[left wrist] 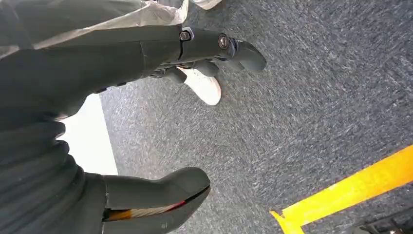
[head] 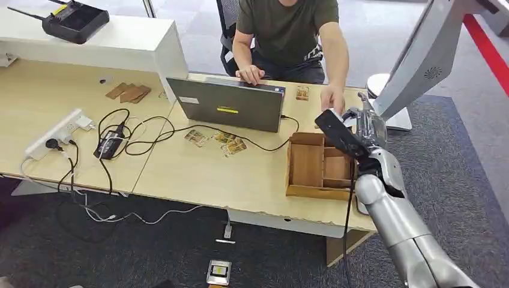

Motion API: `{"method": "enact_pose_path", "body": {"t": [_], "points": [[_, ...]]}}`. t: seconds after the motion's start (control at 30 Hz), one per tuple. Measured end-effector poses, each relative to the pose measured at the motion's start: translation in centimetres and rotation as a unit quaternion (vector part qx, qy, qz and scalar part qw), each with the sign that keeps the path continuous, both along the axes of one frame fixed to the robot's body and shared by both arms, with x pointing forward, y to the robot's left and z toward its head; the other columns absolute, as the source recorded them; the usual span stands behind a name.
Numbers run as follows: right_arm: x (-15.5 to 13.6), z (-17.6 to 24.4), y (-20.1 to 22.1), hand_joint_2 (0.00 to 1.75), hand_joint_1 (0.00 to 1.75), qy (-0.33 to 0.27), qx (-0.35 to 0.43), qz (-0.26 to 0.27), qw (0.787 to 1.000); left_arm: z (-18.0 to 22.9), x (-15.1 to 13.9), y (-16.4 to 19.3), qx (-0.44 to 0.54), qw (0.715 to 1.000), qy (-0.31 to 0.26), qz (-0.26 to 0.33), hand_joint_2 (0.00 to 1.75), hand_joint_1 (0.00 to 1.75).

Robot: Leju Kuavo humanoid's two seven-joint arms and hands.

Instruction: Pass the card to the sensor for recognition and then transmit it.

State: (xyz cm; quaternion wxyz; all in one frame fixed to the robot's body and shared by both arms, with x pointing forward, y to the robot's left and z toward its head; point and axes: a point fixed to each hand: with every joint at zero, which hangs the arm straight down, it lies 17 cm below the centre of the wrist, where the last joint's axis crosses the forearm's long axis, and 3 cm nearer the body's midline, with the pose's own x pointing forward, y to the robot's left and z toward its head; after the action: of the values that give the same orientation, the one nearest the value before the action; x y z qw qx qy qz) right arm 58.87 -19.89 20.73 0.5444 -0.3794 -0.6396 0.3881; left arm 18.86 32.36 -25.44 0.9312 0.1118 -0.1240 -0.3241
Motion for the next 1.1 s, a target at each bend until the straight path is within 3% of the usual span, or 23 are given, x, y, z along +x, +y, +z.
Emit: {"method": "enact_pose_path", "body": {"t": [0.03,0.07,0.4,0.53,0.67,0.9,1.1], "points": [[0.0,-0.1,-0.1,1.75,1.75,0.001,0.000,-0.001,1.000,0.0,0.0,0.0,0.000,1.000,0.000,-0.001,1.75,0.00],[0.0,-0.2,-0.1,1.75,0.00,0.002,-0.001,-0.001,1.000,0.0,0.0,0.0,0.000,1.000,0.000,-0.001,1.75,0.00],[-0.7,-1.3,-2.0,1.75,0.00,0.023,0.052,-0.008,0.998,0.0,0.2,0.0,0.003,1.000,-0.002,-0.008,1.75,0.00],[-2.7,-3.4,-2.4,1.75,0.00,0.064,0.137,0.012,0.988,0.0,0.1,0.1,0.003,1.000,-0.007,-0.008,1.75,0.00],[-5.4,-5.6,-3.9,1.75,0.00,0.080,0.159,0.021,0.984,-0.2,-0.5,0.1,0.003,1.000,-0.005,-0.009,1.75,0.00],[-9.9,-8.4,-6.1,1.75,0.00,0.083,0.071,0.027,0.994,-0.4,-1.4,0.8,0.004,1.000,-0.005,0.002,1.75,0.00],[-11.7,-8.6,-6.2,1.75,0.00,0.055,0.001,0.037,0.998,-0.8,-2.8,1.4,0.006,1.000,-0.007,0.022,1.75,0.00]]}}
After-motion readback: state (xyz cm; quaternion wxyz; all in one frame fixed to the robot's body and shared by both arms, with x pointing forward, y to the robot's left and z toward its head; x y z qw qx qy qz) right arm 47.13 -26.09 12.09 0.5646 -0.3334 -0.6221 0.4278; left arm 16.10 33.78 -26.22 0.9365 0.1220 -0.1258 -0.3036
